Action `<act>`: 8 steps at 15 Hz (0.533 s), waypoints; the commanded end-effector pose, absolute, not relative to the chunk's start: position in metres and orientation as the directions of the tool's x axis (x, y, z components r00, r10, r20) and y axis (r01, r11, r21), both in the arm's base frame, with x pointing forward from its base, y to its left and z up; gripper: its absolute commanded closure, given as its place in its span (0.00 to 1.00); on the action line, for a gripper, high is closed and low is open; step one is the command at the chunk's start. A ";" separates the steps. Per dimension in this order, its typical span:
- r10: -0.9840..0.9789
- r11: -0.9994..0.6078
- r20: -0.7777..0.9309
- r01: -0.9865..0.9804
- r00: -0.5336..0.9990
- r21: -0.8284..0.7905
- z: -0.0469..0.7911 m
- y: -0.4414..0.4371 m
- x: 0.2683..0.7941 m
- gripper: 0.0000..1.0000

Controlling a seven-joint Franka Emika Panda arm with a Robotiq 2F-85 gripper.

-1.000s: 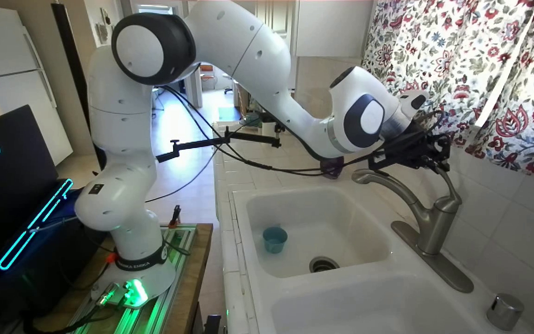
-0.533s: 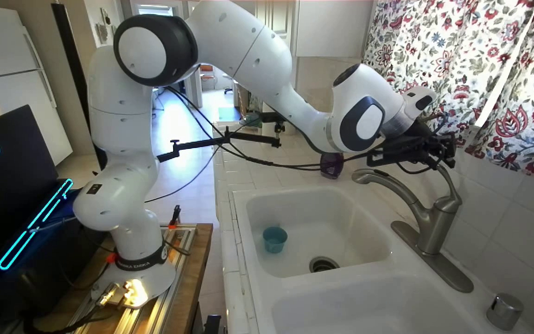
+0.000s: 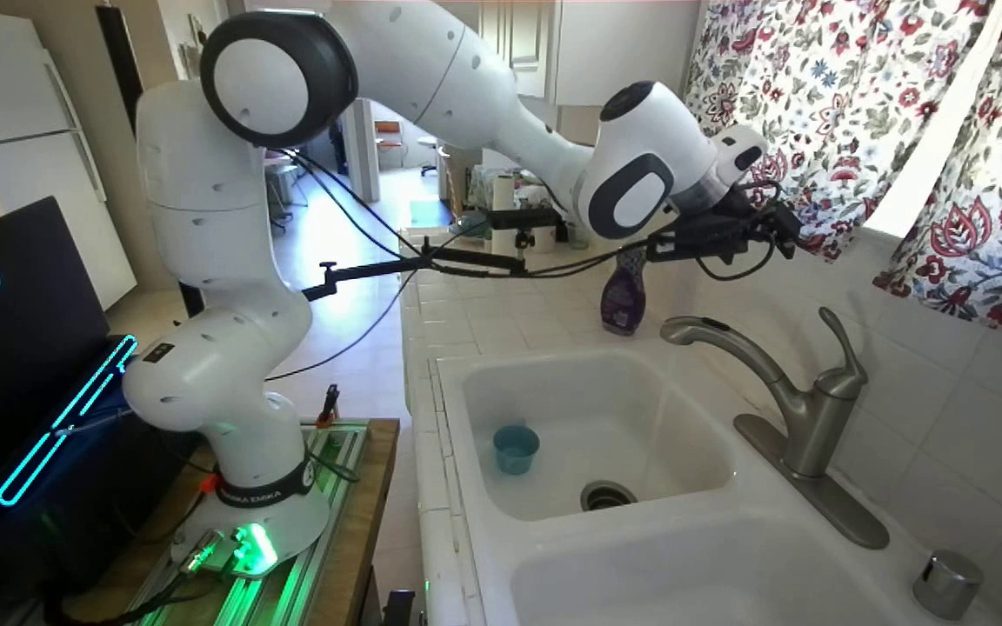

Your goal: Open the tap

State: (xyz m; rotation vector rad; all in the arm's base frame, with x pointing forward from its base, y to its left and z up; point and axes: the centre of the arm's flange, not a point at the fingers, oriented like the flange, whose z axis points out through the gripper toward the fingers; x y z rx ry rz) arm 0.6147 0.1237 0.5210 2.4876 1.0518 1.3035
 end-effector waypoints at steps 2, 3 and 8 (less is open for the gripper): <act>0.606 -0.770 0.671 0.528 0.427 0.359 0.585 0.087 0.569 0.00; 0.593 -0.777 0.674 0.532 0.440 0.337 0.595 0.082 0.563 0.00; 0.509 -0.795 0.700 0.585 0.502 0.159 0.640 0.057 0.528 0.00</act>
